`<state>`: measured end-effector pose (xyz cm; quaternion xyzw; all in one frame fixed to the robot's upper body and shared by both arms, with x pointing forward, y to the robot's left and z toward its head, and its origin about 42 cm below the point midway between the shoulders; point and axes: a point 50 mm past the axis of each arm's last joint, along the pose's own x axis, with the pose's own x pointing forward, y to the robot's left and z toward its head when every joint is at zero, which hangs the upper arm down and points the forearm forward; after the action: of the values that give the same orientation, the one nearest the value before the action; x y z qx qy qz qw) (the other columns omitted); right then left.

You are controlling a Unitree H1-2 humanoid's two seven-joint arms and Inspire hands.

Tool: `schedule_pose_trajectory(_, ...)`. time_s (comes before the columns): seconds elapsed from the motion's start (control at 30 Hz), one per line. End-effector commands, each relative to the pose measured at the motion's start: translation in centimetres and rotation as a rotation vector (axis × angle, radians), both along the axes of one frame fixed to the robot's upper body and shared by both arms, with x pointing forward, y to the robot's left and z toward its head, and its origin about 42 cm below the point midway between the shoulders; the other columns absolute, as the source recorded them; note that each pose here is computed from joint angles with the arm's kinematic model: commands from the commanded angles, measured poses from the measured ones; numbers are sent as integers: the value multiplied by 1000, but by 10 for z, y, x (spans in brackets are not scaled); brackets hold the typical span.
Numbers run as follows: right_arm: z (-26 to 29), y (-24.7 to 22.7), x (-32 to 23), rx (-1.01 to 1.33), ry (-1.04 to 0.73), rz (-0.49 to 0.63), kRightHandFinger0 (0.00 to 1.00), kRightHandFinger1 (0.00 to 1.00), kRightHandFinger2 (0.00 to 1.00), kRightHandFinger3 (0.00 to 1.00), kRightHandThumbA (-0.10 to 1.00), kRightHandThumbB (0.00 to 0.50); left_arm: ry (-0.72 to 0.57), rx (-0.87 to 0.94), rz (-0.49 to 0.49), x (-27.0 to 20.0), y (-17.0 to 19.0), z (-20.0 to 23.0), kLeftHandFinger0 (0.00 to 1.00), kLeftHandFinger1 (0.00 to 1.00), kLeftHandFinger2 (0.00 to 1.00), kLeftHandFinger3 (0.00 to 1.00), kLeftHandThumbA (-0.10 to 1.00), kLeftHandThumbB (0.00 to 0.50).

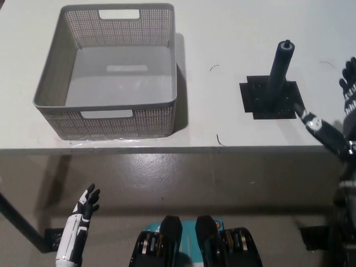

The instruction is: Use the right hand to pick up a electric screw driver and put it into a container on the left side

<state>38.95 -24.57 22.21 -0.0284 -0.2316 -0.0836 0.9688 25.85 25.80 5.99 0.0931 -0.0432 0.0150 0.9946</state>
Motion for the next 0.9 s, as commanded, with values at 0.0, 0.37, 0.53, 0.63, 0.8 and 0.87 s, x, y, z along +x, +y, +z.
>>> schedule_pose_trajectory(0.0,15,-5,28,50,17,2,1000,1000,1000,1000,1000,371,-62,26,-11,5,2,9,1000,1000,1000,1000,1000,120)
schedule_pose_trajectory(0.37,4,7,74,-20,207,13,1000,1000,1000,1000,1000,460,-48,27,-20,-1,3,6,1000,1000,1000,1000,1000,110)
schedule_pose_trajectory(0.53,2,12,98,-8,269,39,1000,1000,1000,1000,1000,479,-46,27,-22,0,3,8,1000,1000,1000,1000,1000,105)
schedule_pose_trajectory(0.63,3,14,108,-28,295,46,1000,1000,1000,1000,1000,490,-50,36,-24,0,4,8,1000,1000,1000,1000,1000,109)
schedule_pose_trajectory(0.8,1,20,125,-30,332,66,1000,1000,1000,1000,1000,500,-47,38,-29,0,5,7,1000,1000,1000,1000,1000,120)
schedule_pose_trajectory(0.87,0,21,127,-35,340,60,1000,1000,1000,1000,1000,500,-46,40,-30,0,5,7,1000,1000,1000,1000,1000,121)
